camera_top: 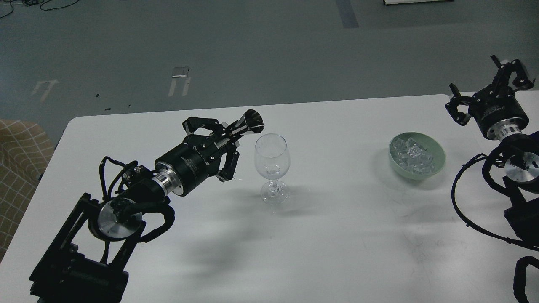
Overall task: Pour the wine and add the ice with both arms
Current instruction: 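Tilt the jigger over the wine glass rim with the left gripper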
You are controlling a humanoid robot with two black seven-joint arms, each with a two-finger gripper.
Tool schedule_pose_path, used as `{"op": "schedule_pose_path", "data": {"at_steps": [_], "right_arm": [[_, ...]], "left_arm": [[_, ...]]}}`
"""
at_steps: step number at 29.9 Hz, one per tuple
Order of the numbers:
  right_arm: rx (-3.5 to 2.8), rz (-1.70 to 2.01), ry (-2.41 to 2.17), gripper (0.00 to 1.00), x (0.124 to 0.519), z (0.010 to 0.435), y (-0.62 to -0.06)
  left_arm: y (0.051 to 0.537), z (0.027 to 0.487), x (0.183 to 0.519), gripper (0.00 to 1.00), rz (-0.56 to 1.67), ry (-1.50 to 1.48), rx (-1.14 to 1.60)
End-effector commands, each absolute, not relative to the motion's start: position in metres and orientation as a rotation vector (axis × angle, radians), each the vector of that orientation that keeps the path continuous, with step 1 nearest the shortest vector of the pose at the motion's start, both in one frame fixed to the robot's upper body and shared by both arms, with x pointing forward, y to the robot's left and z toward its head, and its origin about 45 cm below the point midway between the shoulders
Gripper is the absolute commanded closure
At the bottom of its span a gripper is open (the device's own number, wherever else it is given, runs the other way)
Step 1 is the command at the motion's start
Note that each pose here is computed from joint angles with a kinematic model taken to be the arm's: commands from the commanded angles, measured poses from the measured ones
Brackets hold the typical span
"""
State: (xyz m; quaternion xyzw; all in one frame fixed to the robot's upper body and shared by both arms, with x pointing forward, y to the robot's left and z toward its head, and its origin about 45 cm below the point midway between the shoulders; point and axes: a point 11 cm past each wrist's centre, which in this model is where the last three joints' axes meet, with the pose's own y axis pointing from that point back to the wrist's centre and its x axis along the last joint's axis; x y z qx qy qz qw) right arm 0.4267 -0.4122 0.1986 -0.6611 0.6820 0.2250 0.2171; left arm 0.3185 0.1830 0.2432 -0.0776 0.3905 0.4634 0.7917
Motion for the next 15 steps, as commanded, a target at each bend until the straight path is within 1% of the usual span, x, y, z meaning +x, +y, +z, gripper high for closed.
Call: {"op": "schedule_pose_path", "data": {"at_steps": [1, 15], "right_arm": [[-1.831, 0.624, 1.89, 0.0, 0.4265, 0.1982, -0.4123], [-1.832, 0.622, 1.89, 0.0, 0.4264, 0.1986, -0.4128]], "left_arm": [[0.1815, 0.2511, 0.3226, 0.89, 0.997, 0.801, -0.165], [0.1826, 0.253, 0.3243, 0.89, 1.0, 0.739, -0.107]]}}
